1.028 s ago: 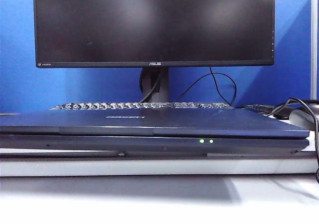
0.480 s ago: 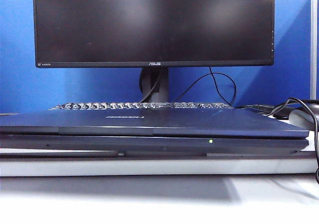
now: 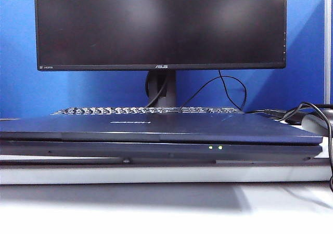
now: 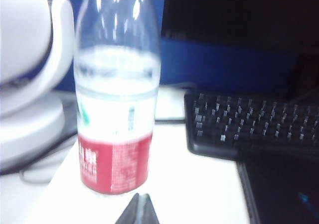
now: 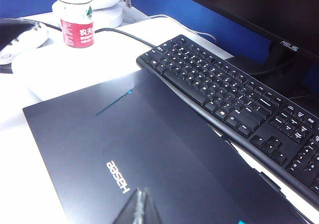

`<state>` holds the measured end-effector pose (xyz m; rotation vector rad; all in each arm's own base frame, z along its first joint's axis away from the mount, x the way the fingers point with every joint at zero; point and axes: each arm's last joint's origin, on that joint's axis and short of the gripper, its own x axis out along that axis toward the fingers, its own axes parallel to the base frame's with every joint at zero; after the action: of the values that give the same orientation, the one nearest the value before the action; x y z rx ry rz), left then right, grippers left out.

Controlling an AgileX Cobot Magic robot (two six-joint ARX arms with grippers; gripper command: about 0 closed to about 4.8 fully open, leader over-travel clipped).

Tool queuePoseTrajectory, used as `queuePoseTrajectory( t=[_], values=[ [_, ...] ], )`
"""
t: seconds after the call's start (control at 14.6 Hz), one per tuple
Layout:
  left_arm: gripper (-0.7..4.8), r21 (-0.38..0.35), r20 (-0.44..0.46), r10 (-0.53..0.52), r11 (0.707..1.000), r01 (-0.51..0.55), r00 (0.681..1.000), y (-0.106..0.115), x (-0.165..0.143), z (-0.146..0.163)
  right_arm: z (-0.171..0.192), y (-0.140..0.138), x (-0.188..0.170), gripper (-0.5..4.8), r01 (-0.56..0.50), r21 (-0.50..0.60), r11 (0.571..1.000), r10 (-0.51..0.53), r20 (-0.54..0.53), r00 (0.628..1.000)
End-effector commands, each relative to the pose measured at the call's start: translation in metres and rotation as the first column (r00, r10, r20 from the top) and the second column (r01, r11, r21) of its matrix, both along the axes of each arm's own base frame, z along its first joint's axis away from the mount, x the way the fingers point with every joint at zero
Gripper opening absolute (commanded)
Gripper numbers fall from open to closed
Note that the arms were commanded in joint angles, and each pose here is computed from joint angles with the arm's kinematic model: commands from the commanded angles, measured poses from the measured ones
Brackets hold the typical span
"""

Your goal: Close the lid of the black laptop.

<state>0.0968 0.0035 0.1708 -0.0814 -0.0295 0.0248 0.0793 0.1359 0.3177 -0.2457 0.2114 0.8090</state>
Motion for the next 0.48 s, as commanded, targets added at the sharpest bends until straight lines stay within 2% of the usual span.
queuePoseTrajectory(
  t=[0.07, 0.48],
  values=[
    [-0.04, -0.001, 0.024, -0.022, 1.0, 0.022, 0.999, -0.0016, 0.0005, -0.0005, 0.0032, -0.0003, -0.0001, -0.01, 0.0, 0.02, 1.0, 0.0, 0.006, 1.0],
    [-0.04, 0.004, 0.025, -0.029, 1.0, 0.028, 0.999, -0.0023, 0.0005, -0.0003, 0.0032, -0.0003, -0.0001, -0.01, 0.0, 0.02, 1.0, 0.0, 0.006, 1.0]
  ],
)
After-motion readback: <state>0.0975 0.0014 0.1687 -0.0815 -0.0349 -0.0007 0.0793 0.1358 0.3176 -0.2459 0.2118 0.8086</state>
